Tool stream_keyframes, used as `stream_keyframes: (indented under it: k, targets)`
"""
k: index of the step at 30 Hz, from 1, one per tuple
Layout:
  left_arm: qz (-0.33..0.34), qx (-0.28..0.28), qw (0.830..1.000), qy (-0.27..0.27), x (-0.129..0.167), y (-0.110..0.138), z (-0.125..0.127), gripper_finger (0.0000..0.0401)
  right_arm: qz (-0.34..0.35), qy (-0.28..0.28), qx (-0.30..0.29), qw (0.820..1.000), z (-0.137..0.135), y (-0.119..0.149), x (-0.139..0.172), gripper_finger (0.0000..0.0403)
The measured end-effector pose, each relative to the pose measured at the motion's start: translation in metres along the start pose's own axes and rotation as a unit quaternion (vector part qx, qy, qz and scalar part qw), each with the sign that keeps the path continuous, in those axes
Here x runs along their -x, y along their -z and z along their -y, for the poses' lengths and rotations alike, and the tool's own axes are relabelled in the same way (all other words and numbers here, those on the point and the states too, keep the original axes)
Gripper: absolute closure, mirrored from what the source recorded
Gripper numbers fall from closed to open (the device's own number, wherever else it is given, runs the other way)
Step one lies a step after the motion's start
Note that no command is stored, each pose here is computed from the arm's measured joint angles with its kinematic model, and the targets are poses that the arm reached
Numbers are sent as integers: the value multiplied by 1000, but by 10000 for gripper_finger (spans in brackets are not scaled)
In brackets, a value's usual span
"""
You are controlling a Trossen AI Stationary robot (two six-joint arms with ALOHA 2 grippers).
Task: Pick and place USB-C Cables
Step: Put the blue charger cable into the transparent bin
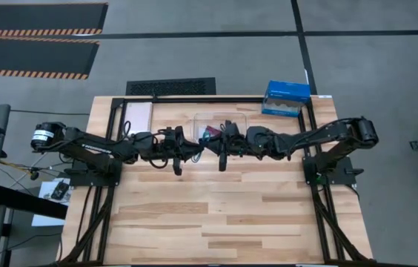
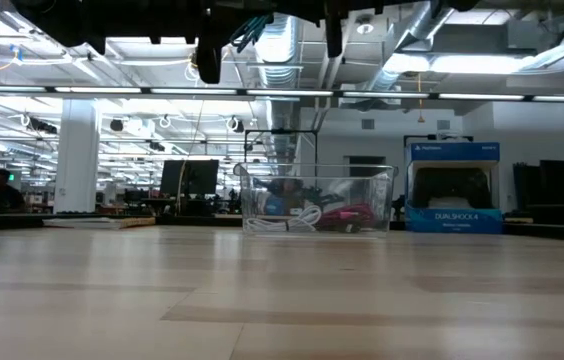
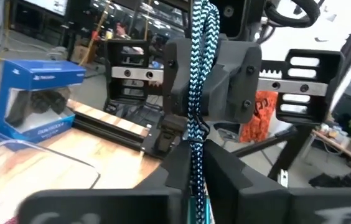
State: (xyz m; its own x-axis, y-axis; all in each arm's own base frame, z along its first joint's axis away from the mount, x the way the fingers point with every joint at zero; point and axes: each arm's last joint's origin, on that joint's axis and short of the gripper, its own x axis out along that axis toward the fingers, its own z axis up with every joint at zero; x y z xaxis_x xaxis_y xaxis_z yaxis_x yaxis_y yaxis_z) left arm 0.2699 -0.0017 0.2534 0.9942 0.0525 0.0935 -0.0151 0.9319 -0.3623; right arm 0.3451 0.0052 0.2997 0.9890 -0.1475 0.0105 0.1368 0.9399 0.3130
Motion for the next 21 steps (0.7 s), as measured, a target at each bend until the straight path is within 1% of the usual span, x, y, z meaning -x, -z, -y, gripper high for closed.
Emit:
stream_keyframes:
  k: [2, 7, 11, 15, 17, 21]
  targets:
    - [-5, -2, 1000, 7, 0, 1, 1, 348, -4, 2, 1, 1000, 1, 1, 0, 389]
    - [-10, 4, 1000, 4, 0, 2, 0, 264, -10, 14, 1, 1000, 7, 0, -1, 389]
    - [-30, 10, 999, 1, 0, 5, -1, 217, -19, 28, 0, 999, 15, 1, -2, 389]
    - [-51, 16, 999, -9, 0, 9, -3, 195, -30, 43, -6, 999, 22, -2, 0, 389]
    - [-54, 15, 998, -19, 1, 10, -4, 192, -32, 47, -6, 998, 24, -2, 0, 389]
    - [-63, 18, 998, -22, 1, 12, -4, 191, -39, 61, -1, 997, 29, -6, 4, 389]
